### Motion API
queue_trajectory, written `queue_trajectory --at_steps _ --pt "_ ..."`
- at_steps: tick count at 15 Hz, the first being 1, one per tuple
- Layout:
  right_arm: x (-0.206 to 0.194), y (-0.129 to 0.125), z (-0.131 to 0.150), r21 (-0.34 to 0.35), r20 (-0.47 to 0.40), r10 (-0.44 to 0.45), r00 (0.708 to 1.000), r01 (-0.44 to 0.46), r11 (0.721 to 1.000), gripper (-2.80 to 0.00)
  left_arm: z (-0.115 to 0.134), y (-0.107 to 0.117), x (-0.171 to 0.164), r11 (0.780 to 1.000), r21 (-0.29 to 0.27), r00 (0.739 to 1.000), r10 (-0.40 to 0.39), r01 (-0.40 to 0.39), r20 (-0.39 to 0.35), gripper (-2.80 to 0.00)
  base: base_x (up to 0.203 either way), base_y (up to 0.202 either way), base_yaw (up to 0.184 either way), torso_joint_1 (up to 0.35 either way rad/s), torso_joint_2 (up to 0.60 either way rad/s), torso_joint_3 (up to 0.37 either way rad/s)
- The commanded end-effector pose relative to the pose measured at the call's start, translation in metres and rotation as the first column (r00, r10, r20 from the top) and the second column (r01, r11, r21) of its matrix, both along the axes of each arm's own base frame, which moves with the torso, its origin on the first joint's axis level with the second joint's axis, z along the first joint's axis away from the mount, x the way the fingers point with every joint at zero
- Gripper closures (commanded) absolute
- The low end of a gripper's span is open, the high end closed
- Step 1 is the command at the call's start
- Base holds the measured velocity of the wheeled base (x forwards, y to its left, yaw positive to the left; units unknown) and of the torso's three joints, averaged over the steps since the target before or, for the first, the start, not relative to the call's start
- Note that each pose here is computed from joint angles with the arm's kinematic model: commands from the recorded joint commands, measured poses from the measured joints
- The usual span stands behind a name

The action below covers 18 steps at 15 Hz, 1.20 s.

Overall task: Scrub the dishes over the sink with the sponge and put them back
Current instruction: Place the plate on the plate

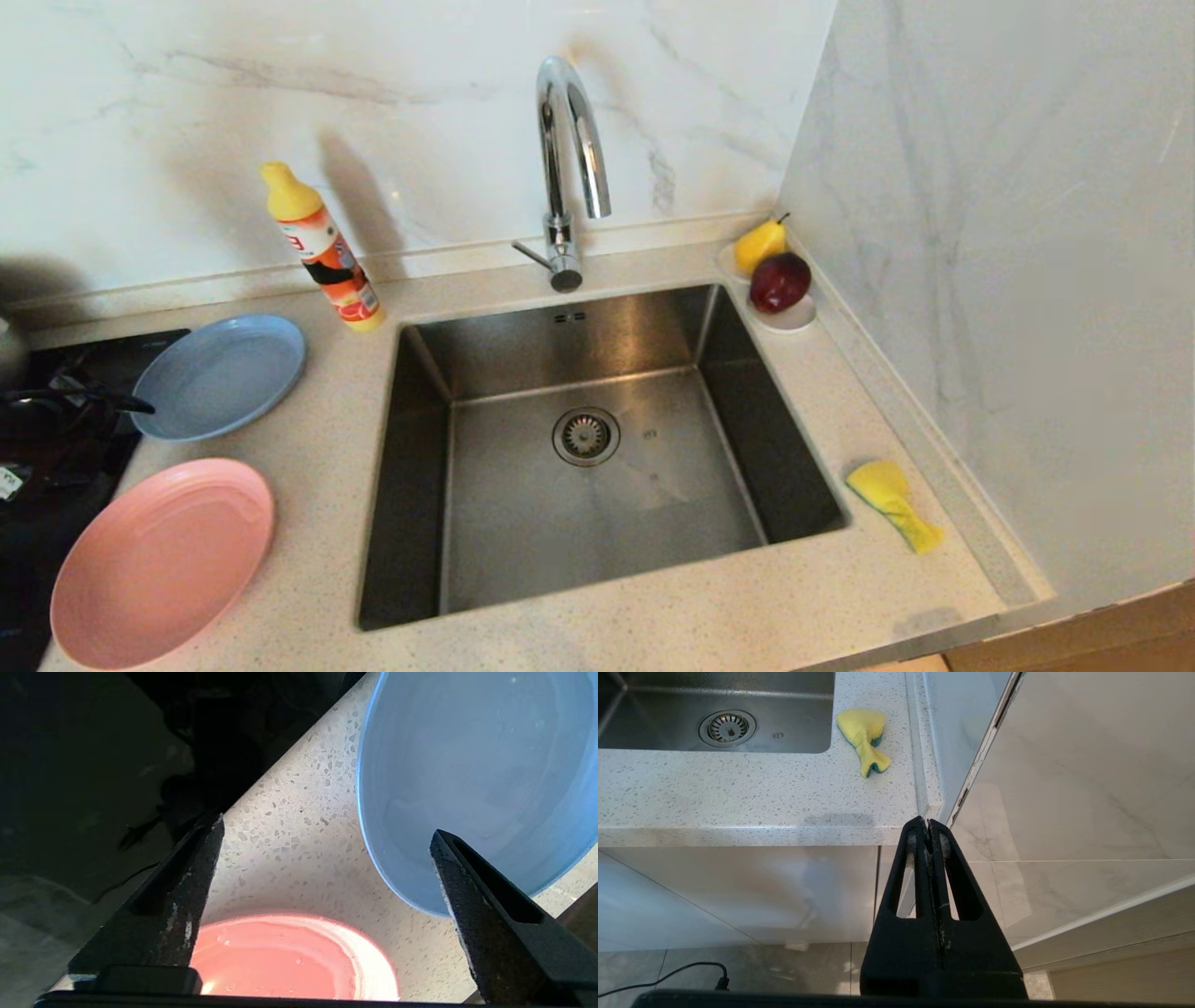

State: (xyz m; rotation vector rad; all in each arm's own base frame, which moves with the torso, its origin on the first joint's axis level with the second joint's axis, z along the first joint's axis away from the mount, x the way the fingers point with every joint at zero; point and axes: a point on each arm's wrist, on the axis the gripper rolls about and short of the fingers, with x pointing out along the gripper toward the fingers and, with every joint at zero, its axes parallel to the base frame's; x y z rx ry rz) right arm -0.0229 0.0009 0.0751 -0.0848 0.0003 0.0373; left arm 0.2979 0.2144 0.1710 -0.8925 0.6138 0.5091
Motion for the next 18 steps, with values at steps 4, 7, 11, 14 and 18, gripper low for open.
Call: queue_trajectory --at_steps 4,7,11,14,18 --pt "0.0 0.0 0.0 -0.001 0.0 0.001 1.0 -0.001 1.0 0.0 0.001 -0.009 0.015 0.999 -0.032 1.0 -0.009 0.009 0.01 -2.8 0.0 0.0 0.0 0.0 0.0 0.0" --pt "0.0 0.0 0.0 -0.001 0.0 0.001 1.0 -0.001 1.0 0.0 -0.008 -0.014 0.034 0.999 0.003 0.999 0.034 -0.034 -0.035 -2.8 0.0 0.0 0.0 0.0 0.0 0.0" --pt "0.0 0.0 0.0 -0.001 0.0 0.001 1.0 -0.001 1.0 0.0 -0.007 -0.013 0.049 0.997 0.008 0.996 0.076 -0.076 -0.053 -2.8 0.0 0.0 0.0 0.0 0.0 0.0" --pt "0.0 0.0 0.0 -0.001 0.0 0.001 1.0 -0.001 1.0 0.0 0.004 -0.015 0.057 0.996 -0.014 0.995 0.088 -0.088 -0.039 -2.8 0.0 0.0 0.0 0.0 0.0 0.0" --pt "0.0 0.0 0.0 -0.001 0.0 0.001 1.0 -0.001 1.0 0.0 -0.001 -0.017 0.064 0.997 -0.018 0.996 0.079 -0.08 -0.051 -2.8 0.0 0.0 0.0 0.0 0.0 0.0"
